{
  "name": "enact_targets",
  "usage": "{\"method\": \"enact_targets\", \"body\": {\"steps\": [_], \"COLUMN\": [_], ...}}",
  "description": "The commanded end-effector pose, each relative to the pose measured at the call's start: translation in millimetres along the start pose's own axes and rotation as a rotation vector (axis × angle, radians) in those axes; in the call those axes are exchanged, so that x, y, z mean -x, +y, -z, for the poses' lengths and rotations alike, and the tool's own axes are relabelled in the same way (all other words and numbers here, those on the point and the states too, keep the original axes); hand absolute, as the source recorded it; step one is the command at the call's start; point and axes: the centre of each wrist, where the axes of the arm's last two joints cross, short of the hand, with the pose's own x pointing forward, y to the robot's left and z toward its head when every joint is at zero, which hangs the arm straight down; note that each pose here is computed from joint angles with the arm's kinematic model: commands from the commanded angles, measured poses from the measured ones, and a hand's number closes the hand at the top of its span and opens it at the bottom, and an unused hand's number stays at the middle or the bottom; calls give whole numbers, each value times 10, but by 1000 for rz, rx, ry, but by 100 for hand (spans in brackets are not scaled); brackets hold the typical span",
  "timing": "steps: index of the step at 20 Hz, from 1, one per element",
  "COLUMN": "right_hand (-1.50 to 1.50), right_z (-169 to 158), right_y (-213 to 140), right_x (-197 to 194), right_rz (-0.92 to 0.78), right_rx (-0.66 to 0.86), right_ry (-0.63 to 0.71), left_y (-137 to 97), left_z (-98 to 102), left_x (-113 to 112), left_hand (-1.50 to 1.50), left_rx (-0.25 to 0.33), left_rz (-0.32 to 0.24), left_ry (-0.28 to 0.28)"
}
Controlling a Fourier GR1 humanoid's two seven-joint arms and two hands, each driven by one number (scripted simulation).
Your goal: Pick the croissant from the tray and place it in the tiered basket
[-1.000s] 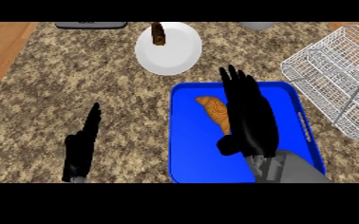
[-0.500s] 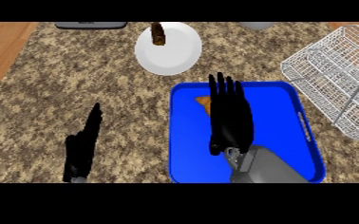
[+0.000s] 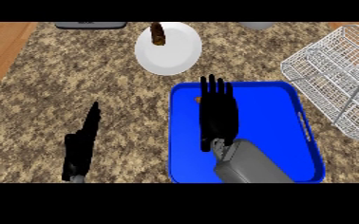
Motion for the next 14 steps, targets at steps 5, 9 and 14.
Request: {"method": "enact_targets", "body": {"steps": [5,9,14], "right_hand": [-150,-150,-150], "right_z": [44,233,325], "right_y": [114,226,106], "right_x": [-113,-39,-4], "right_rz": [-86,-89,-87], "right_rx": [-105,-128,-143], "right_ry": [129,137,136], "left_y": [-155,118,-75], "left_z": [-162,-3,99], "left_x": [11,89,-73], "left_hand": [0,0,0], "left_rx": [-3,3,1], "left_rz": [-9,-6,-6], "left_ry": [24,31,35]}}
